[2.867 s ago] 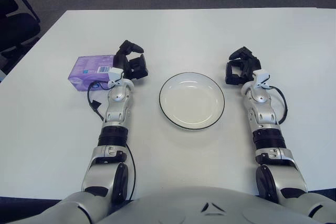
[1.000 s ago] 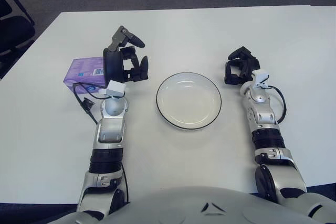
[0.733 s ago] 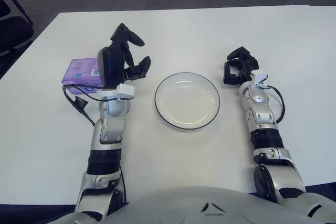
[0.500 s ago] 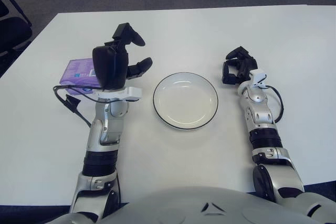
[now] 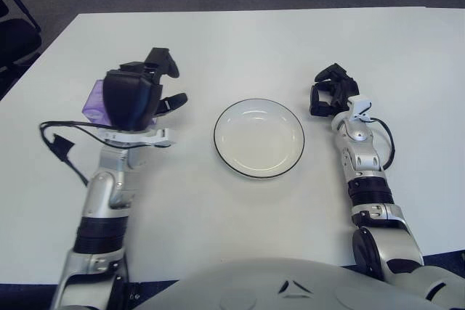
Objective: Put the tissue paper into the plate.
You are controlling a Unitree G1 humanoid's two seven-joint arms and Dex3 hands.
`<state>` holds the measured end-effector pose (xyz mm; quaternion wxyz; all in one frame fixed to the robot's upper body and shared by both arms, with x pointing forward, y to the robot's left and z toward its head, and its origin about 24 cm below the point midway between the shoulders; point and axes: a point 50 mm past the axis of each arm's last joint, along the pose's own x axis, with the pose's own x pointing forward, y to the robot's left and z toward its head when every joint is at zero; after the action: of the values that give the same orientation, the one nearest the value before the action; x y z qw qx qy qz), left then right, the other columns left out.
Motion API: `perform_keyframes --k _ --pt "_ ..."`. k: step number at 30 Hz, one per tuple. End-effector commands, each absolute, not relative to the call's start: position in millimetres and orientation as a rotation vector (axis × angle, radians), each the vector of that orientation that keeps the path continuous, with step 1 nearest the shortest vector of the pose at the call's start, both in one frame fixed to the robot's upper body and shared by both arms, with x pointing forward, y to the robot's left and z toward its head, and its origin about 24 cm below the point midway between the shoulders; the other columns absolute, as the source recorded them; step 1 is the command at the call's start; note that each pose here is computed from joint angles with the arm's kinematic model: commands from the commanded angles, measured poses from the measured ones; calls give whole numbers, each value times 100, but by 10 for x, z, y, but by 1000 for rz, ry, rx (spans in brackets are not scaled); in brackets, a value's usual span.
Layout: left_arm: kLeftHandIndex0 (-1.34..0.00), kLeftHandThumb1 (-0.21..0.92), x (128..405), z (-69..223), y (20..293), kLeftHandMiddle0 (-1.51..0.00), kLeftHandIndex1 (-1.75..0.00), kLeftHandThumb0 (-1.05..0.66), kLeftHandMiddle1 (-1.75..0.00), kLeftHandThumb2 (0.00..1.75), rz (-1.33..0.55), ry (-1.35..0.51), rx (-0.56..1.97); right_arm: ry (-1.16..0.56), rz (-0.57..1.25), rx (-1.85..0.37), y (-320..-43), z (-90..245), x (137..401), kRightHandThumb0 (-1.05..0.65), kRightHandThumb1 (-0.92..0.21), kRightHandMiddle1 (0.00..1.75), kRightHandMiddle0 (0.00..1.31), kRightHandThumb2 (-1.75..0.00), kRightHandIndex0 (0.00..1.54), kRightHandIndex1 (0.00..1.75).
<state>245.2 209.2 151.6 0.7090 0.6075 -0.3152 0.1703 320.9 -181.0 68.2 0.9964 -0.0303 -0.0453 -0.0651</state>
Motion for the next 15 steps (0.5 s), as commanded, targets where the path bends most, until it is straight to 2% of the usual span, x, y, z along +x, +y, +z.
perform_keyframes --k 1,6,9,12,13,15 --pt "-43 55 2402 1547 2213 -77 -175 -42 -175 102 383 -676 1452 167 -158 -42 -1871 3 2847 -1 -17 175 47 -147 79 163" --pt "-37 63 2363 1543 2281 -52 -175 -40 -167 92 386 -650 1496 167 -154 -41 -1882 1 2854 -1 -16 175 47 -147 79 163" --pt "-35 67 2343 1531 2327 -38 -174 -40 -145 86 370 -629 1518 169 -153 -47 -1894 -3 2859 -1 -16 175 48 -147 79 164" --pt "-34 72 2335 1531 2370 -31 -171 -39 -132 77 358 -615 1548 172 -155 -54 -1908 -9 2865 -1 -16 175 48 -148 79 164" --pt "-23 69 2334 1531 2384 -28 -162 -50 -127 76 356 -611 1559 174 -155 -56 -1914 -12 2867 -1 -16 175 48 -148 79 164" --pt "-12 66 2331 1536 2406 -24 -153 -60 -122 77 357 -607 1576 175 -156 -59 -1920 -14 2870 -1 -16 175 48 -148 79 165"
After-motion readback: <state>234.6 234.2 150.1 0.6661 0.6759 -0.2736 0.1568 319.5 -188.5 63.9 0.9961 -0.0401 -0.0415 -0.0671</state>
